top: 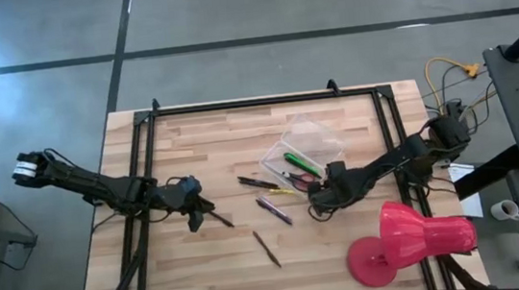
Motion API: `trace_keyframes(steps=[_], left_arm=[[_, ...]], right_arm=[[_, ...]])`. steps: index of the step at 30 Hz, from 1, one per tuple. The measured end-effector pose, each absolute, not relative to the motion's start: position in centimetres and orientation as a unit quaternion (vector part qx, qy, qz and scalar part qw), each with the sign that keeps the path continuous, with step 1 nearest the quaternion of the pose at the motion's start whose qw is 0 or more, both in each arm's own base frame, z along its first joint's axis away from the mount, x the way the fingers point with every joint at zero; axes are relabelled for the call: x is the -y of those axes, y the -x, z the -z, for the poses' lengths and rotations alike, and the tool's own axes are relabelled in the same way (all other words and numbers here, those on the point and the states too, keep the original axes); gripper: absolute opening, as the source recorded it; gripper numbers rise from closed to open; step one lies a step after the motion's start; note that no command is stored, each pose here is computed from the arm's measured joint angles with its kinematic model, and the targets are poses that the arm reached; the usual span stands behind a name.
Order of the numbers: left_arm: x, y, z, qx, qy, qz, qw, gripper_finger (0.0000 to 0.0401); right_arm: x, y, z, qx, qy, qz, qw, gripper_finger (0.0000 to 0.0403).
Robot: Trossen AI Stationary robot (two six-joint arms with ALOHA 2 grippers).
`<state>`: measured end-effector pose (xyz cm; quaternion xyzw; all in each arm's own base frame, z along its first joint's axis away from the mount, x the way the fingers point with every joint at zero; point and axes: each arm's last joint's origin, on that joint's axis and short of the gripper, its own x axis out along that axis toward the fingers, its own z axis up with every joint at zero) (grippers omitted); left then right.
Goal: Pick & place school supplies into a supply box
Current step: Adjust the transparent supply box
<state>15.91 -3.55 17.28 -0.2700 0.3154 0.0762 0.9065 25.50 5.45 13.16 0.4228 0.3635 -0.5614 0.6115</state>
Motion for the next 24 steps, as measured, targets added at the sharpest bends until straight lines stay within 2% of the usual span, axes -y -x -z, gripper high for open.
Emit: trace_keyframes(steps=[10,13,21,24], left_arm=[[3.5,-15.9,-17.3,-0.316,0.271,-0.077,0.906,0.0039],[3.5,-15.9,-17.2,-0.315,0.280,-0.080,0.903,0.0039],[3.5,-15.9,-17.3,-0.315,0.280,-0.080,0.903,0.0039],[3.5,-15.9,-17.3,-0.315,0.280,-0.080,0.903,0.0039]], right_arm=[[-5.1,-29.7,-11.8,-0.384,-0.455,0.444,0.670,0.0013],[-5.6,-30.9,-12.5,-0.391,-0.442,0.420,0.690,0.0013],[-7.0,-34.3,-15.5,-0.453,-0.402,0.266,0.750,0.0013],[-7.6,-35.0,-16.0,-0.455,-0.378,0.246,0.768,0.0013]])
